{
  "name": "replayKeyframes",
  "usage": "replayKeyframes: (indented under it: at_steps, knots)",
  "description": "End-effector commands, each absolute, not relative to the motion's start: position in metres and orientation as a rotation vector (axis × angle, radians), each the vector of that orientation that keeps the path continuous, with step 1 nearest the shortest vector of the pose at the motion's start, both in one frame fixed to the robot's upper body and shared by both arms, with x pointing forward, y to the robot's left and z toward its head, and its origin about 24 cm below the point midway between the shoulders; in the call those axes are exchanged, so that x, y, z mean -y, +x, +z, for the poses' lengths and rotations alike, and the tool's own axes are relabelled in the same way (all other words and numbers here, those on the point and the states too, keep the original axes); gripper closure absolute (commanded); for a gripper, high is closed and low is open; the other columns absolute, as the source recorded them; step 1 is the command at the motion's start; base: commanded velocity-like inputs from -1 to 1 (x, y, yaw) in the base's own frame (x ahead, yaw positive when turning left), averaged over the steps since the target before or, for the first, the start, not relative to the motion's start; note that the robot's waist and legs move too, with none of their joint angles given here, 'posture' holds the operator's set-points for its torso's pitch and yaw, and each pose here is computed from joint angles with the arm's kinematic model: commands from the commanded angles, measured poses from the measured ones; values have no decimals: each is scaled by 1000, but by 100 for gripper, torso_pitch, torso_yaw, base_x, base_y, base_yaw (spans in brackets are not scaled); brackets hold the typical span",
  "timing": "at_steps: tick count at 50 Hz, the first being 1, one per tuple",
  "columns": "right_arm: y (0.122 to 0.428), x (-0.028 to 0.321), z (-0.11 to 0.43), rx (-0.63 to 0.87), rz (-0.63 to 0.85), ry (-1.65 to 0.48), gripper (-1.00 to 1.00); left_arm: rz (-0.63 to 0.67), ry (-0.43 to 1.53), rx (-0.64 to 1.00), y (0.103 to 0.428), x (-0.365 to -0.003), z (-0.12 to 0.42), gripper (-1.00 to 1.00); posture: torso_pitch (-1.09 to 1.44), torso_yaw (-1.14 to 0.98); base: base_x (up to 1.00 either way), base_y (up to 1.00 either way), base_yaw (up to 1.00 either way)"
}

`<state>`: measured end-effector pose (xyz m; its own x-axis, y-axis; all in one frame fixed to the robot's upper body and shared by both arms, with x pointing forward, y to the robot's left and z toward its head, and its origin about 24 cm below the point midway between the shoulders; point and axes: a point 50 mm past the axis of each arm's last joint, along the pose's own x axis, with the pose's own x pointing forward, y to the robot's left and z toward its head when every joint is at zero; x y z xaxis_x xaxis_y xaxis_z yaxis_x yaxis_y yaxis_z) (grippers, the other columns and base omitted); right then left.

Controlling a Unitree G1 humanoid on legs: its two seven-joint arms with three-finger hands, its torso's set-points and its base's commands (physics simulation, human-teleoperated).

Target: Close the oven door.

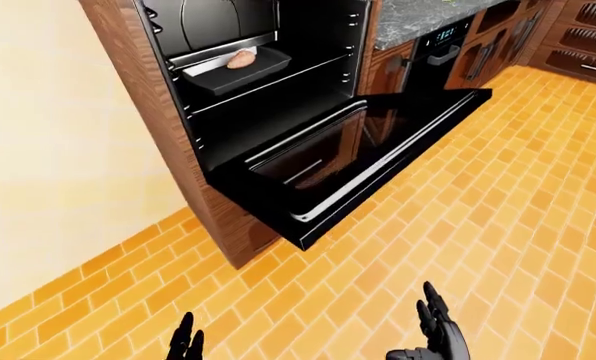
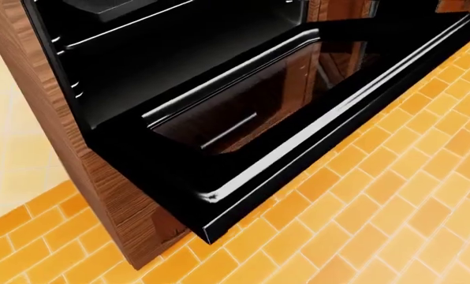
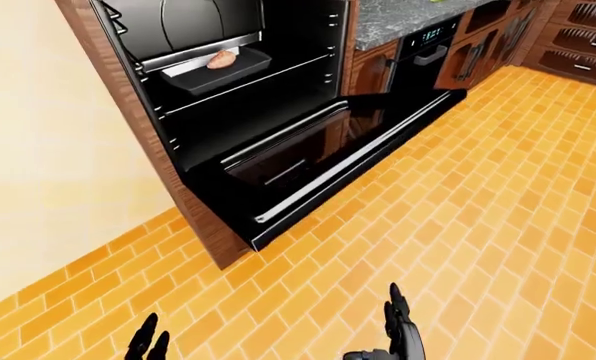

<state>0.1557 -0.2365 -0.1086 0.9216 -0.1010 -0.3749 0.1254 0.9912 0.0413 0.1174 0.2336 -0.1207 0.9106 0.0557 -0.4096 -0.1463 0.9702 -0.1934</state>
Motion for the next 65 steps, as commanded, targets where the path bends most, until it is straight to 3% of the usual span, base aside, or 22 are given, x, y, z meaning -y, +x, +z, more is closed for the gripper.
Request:
replayKeyframes:
  at_steps: [1, 38, 51, 57, 65]
  knots:
    - [162, 235, -104, -341, -100, 55, -100, 120, -194, -366, 123, -242, -114, -100, 0, 0, 16, 27, 0]
    - [164, 234, -104, -333, -104, 92, -100, 127, -196, -360, 124, -243, -114, -100, 0, 0, 10, 28, 0]
    - [171, 243, -104, -372, -240, 76, -100, 121, -211, -334, 124, -242, -112, -100, 0, 0, 0, 0, 0]
    - [173, 244, -99, -295, -244, 156, -100, 158, -154, -327, 127, -244, -110, -100, 0, 0, 0, 0, 0]
    - [173, 246, -106, -349, -274, 281, -100, 160, -164, -333, 126, -243, -111, -100, 0, 0, 0, 0, 0]
